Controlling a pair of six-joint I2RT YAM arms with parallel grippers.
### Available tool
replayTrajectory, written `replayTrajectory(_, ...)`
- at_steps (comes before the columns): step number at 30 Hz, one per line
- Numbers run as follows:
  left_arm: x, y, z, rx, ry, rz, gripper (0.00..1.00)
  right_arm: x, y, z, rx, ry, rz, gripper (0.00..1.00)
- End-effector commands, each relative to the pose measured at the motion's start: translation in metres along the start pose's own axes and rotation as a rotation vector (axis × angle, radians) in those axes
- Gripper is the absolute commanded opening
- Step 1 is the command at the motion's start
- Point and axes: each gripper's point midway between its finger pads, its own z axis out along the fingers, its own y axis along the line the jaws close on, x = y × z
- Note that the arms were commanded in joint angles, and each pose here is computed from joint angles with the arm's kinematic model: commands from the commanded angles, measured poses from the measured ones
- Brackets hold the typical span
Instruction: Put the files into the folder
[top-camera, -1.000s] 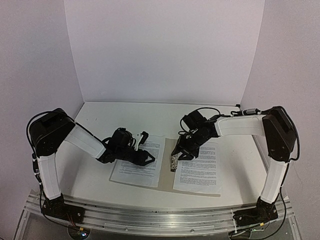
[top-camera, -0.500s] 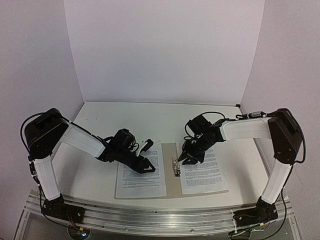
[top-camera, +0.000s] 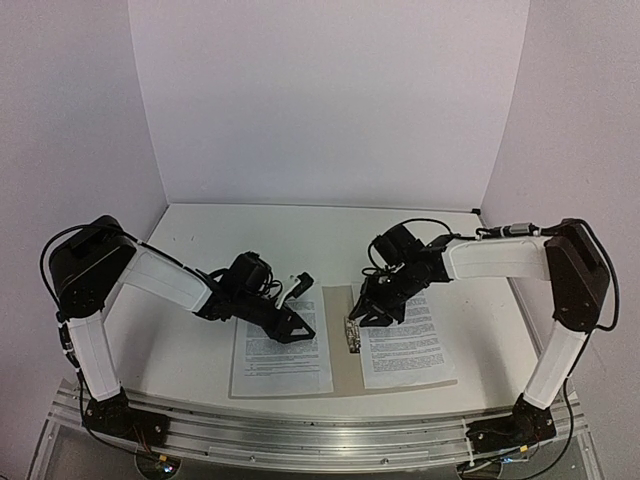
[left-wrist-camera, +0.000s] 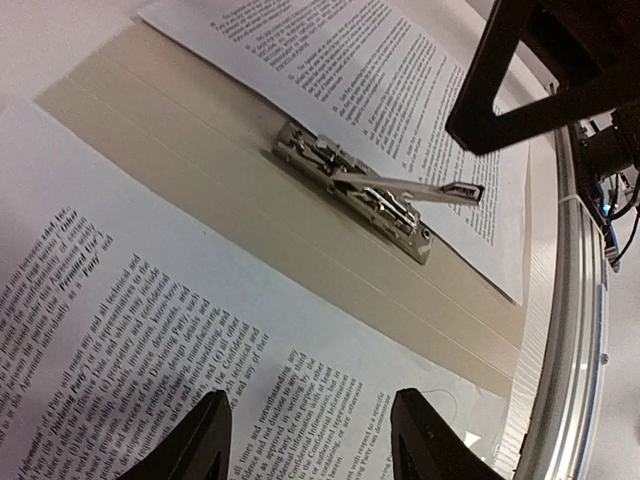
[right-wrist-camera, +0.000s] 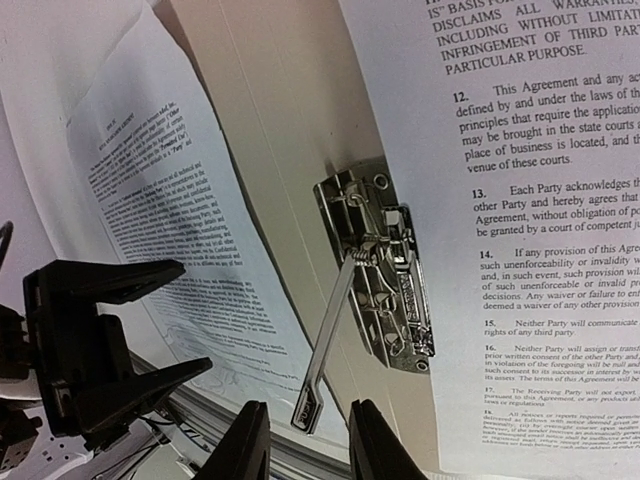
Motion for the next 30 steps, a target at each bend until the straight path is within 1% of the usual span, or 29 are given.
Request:
replayTrajectory(1, -0.041, 0.005, -0.002, -0.054, -0.152, 0.109, 0.55, 0.0, 0.019, -0.002, -0.039, 0.007, -0.049, 0.28)
replayTrajectory(7, -0.005, 0.015, 0.003, -0.088, -0.107, 0.053, 0.54, 0.0, 0.016, -0.001, -0.042, -0.007, -0.051, 0.27)
replayTrajectory(13, 0.01, 0.022, 0.006, -0.11, -0.111, 0.037, 0.54, 0.003, 0.021, 0.003, -0.056, 0.003, -0.056, 0.2)
replayTrajectory(15, 0.011, 0.023, 0.006, -0.115, -0.113, 0.031, 0.54, 0.008, 0.018, 0.006, -0.051, 0.017, -0.054, 0.2)
replayTrajectory(20, 0.016, 0.026, 0.007, -0.128, -0.106, 0.02, 0.54, 0.018, 0.019, 0.012, -0.066, 0.059, -0.072, 0.21)
replayTrajectory(22, 0.018, 0.026, 0.007, -0.129, -0.101, 0.017, 0.53, 0.022, 0.011, 0.014, -0.05, 0.068, -0.065, 0.22)
replayTrajectory(26, 0.022, 0.026, 0.007, -0.129, -0.099, 0.015, 0.53, 0.02, 0.002, 0.01, -0.019, 0.036, -0.061, 0.27)
replayTrajectory(30, 0.024, 0.025, 0.006, -0.125, -0.099, 0.008, 0.53, 0.018, 0.005, 0.008, -0.015, 0.029, -0.075, 0.28)
